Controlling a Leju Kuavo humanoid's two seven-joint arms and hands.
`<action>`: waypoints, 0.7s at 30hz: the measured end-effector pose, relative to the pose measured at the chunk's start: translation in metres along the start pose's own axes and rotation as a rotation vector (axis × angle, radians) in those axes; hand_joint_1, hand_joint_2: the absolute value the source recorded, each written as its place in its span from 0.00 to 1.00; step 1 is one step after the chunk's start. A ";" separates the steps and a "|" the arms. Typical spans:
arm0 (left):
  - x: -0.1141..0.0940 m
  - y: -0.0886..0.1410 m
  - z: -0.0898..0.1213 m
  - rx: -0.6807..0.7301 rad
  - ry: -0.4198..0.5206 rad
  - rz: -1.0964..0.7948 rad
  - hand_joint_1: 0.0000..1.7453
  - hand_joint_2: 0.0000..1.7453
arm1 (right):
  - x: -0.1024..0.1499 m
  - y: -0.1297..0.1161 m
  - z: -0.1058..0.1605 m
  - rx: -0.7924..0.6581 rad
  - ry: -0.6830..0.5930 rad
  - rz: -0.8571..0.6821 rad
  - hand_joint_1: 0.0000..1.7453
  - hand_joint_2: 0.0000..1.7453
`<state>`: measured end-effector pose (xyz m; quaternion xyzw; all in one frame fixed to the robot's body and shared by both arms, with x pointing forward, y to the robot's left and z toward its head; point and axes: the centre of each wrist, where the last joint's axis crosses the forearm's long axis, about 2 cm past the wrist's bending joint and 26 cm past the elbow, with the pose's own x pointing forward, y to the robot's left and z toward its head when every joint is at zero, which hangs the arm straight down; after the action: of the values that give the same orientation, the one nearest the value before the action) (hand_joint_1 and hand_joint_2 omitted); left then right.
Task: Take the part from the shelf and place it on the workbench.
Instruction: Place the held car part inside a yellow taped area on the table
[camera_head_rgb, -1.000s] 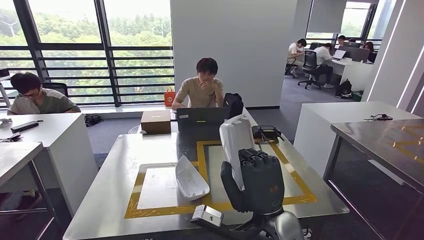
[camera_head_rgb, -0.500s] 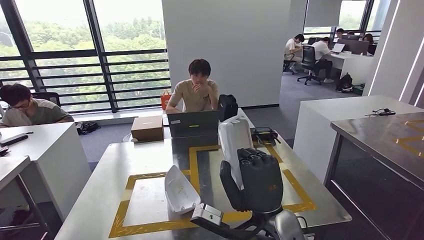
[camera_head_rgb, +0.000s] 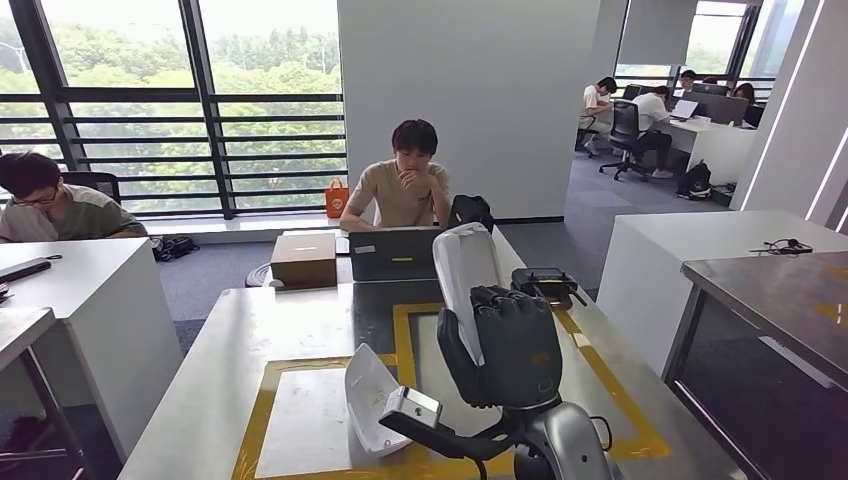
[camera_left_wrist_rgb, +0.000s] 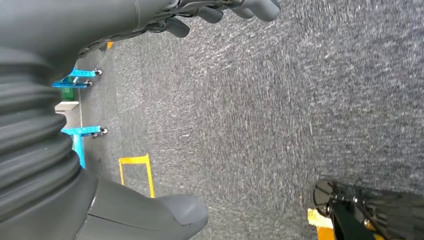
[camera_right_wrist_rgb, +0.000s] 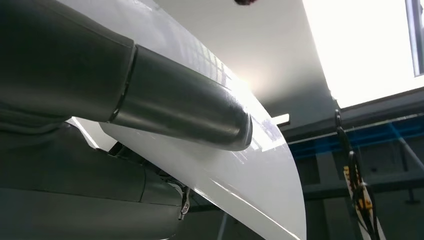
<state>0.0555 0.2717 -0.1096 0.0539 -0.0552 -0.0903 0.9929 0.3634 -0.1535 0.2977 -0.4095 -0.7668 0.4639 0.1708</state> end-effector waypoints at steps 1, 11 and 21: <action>0.000 -0.001 0.000 -0.001 0.001 -0.001 0.00 1.00 | -0.003 0.001 -0.002 0.019 0.007 0.008 1.00 0.00; 0.008 -0.002 0.001 -0.004 -0.006 -0.004 0.00 1.00 | -0.030 0.001 -0.032 0.101 0.055 0.085 1.00 0.00; 0.009 -0.002 0.001 -0.011 0.000 -0.025 0.00 1.00 | -0.060 0.010 -0.059 0.247 0.121 0.153 1.00 0.00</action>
<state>0.0641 0.2682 -0.1083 0.0489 -0.0540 -0.1032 0.9920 0.4425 -0.1651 0.3259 -0.4699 -0.6588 0.5409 0.2296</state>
